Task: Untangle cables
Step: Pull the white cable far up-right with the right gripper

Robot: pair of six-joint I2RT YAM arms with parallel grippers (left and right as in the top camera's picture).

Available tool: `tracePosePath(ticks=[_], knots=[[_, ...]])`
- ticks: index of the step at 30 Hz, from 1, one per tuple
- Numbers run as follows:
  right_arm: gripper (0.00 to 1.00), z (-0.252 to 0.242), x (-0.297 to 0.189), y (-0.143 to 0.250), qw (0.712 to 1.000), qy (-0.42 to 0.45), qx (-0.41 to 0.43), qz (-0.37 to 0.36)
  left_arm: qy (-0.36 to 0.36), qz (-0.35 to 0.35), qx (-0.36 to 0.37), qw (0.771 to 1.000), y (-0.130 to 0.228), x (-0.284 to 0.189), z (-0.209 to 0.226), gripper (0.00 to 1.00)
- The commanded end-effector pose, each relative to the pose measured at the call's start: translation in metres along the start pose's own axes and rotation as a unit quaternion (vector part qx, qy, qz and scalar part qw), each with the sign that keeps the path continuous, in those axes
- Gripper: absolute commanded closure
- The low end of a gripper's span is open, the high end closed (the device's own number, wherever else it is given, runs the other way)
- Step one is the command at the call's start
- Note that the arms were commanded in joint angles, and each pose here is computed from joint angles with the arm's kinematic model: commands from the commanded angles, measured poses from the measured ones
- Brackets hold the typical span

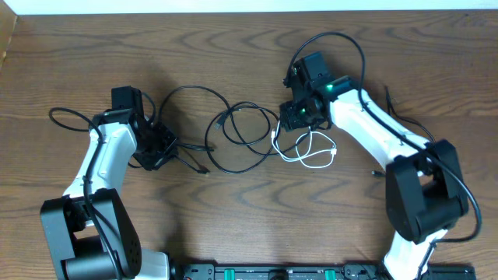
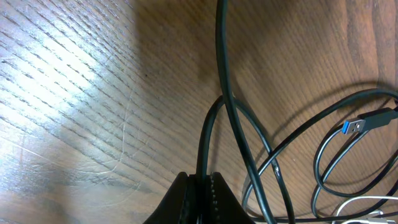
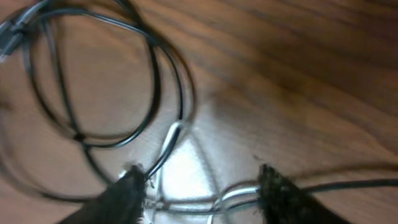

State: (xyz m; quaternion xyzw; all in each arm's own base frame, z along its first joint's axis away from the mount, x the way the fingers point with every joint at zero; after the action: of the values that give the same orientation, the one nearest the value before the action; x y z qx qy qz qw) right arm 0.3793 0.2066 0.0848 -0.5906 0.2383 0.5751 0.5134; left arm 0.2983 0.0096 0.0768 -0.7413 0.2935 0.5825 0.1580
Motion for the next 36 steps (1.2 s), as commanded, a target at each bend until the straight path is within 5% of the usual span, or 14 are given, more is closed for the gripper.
tracePosePath(ticks=[1,2,8,17,22,36], knots=[[0.78,-0.007,0.008,0.005,1.0,0.019,-0.008,0.011,-0.015,0.003,0.002,1.0,0.001,0.005,0.006,0.92],[0.98,-0.007,0.008,0.005,1.0,0.019,-0.008,0.011,-0.015,0.003,0.002,1.0,0.001,0.005,0.006,0.92],[0.99,0.0,-0.029,-0.024,0.998,0.011,-0.016,-0.052,-0.015,0.003,0.002,1.0,0.001,0.005,0.006,0.92],[0.99,0.037,-0.213,-0.089,0.944,0.001,-0.11,-0.31,-0.015,0.002,0.002,1.0,0.001,0.005,0.006,0.92],[0.99,0.052,-0.301,-0.081,0.895,0.028,-0.168,-0.413,-0.015,0.002,0.002,1.0,0.001,0.005,0.006,0.92],[0.99,0.028,-0.473,-0.016,0.771,0.212,-0.106,-0.59,-0.014,0.0,0.002,1.0,0.0,0.005,0.005,0.91]])
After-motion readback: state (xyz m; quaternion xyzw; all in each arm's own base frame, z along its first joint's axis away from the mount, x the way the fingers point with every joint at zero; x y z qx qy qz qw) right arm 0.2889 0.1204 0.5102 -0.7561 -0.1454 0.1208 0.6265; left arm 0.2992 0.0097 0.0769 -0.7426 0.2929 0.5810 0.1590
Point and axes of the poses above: each gripper's point midway between its finger pads, its own x axis out along the fingers, its own z axis along the line the jaws close on, y = z × x, the point moved 3 cm from there along -x, back along the fingers, and after that the axes turned 7 degrees about -x, right-handed, at the moved point
